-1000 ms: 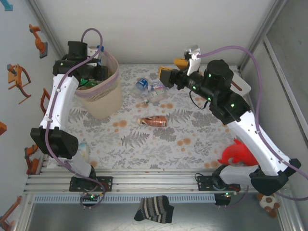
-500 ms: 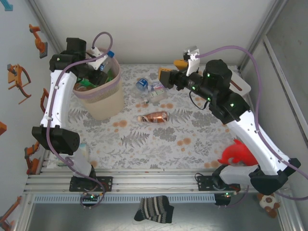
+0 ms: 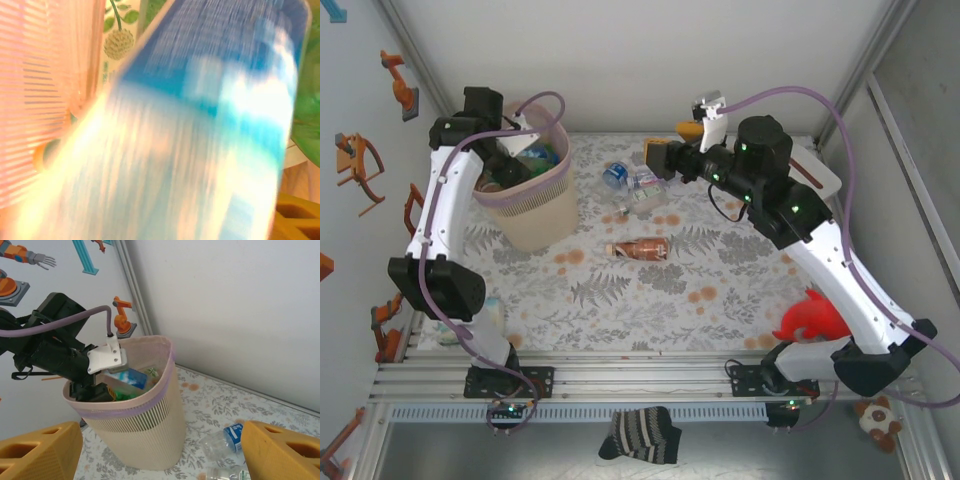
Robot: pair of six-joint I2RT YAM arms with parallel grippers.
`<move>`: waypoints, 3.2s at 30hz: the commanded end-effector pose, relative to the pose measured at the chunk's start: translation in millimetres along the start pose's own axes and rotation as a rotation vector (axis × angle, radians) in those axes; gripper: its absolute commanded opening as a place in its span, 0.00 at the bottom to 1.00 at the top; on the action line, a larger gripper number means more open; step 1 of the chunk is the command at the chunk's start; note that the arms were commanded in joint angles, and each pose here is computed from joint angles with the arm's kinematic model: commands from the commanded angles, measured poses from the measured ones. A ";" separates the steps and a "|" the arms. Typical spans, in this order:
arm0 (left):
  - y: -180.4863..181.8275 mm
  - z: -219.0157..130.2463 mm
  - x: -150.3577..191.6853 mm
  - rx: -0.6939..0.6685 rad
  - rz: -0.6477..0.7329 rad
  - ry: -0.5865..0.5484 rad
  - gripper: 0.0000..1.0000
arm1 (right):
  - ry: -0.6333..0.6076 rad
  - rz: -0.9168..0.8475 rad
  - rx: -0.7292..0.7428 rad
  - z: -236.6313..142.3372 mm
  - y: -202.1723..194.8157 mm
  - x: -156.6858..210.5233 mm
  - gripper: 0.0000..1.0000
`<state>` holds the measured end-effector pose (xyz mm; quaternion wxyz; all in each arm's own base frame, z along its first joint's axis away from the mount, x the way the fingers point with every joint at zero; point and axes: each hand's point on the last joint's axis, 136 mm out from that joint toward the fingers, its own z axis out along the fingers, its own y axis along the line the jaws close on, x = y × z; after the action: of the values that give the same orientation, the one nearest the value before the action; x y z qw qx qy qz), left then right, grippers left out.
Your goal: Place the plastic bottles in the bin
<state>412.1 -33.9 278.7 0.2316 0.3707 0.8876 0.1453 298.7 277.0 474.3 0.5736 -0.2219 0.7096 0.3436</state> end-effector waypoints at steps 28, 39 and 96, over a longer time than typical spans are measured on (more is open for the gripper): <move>-13.5 -54.9 -113.2 0.257 -0.387 -0.664 0.06 | -0.020 0.016 0.044 -10.5 -5.8 -0.3 0.81; -48.6 0.2 -98.8 0.420 -0.395 -0.505 0.00 | 0.000 0.023 0.060 -9.1 -10.4 10.8 0.81; -51.8 -128.9 -73.1 0.446 -0.534 -0.860 0.23 | 1.205 -0.673 -0.350 64.7 -104.2 381.5 0.87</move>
<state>364.9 -130.2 376.1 0.5051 0.1990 0.8000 -0.2556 326.8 288.2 83.9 0.1295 -0.6512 0.7448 0.0665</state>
